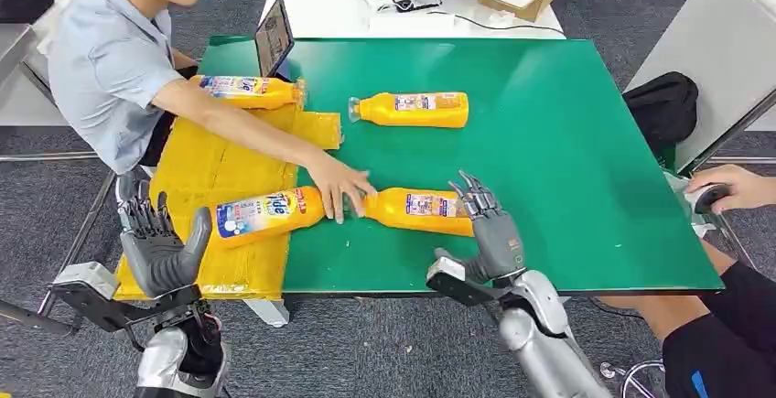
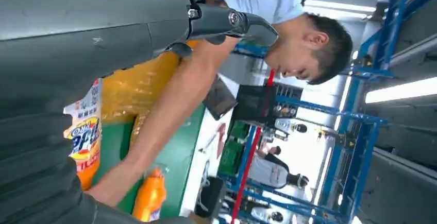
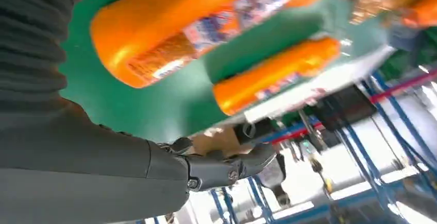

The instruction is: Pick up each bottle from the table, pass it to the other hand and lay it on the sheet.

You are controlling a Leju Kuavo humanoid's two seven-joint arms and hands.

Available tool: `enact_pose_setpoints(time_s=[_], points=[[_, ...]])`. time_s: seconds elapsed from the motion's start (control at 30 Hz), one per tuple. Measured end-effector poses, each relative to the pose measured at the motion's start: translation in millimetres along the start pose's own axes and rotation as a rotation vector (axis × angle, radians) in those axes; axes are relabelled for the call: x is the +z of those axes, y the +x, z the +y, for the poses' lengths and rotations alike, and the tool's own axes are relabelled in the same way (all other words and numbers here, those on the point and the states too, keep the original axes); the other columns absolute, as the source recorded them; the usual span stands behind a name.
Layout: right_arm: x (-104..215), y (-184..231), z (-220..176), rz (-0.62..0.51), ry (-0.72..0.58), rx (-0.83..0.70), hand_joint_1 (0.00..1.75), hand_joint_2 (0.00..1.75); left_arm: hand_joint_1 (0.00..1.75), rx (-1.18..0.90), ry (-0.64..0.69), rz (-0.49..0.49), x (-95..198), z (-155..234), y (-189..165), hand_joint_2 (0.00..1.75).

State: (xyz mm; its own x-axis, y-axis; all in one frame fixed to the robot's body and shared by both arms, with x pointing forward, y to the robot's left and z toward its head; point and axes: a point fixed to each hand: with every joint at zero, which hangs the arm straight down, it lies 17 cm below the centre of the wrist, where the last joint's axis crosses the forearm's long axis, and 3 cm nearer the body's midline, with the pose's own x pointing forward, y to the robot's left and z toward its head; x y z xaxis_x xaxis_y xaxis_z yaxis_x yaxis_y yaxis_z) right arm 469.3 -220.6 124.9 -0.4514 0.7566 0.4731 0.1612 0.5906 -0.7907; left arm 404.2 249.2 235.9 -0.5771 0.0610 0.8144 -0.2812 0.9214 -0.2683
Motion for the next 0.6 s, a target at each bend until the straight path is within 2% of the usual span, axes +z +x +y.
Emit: enact_pose_setpoints(time_s=[0.27,0.6], points=[[-9.5,-41.3,27.9,0.087,0.124,0.008,0.0,1.75,0.0,-0.032,-0.025,-0.01,-1.9,-19.3,2.3,1.75],[-22.4,-70.7,48.1,0.174,0.242,0.064,0.0,1.75,0.0,-0.024,-0.072,0.022,-2.6,-41.0,-10.7,1.75]])
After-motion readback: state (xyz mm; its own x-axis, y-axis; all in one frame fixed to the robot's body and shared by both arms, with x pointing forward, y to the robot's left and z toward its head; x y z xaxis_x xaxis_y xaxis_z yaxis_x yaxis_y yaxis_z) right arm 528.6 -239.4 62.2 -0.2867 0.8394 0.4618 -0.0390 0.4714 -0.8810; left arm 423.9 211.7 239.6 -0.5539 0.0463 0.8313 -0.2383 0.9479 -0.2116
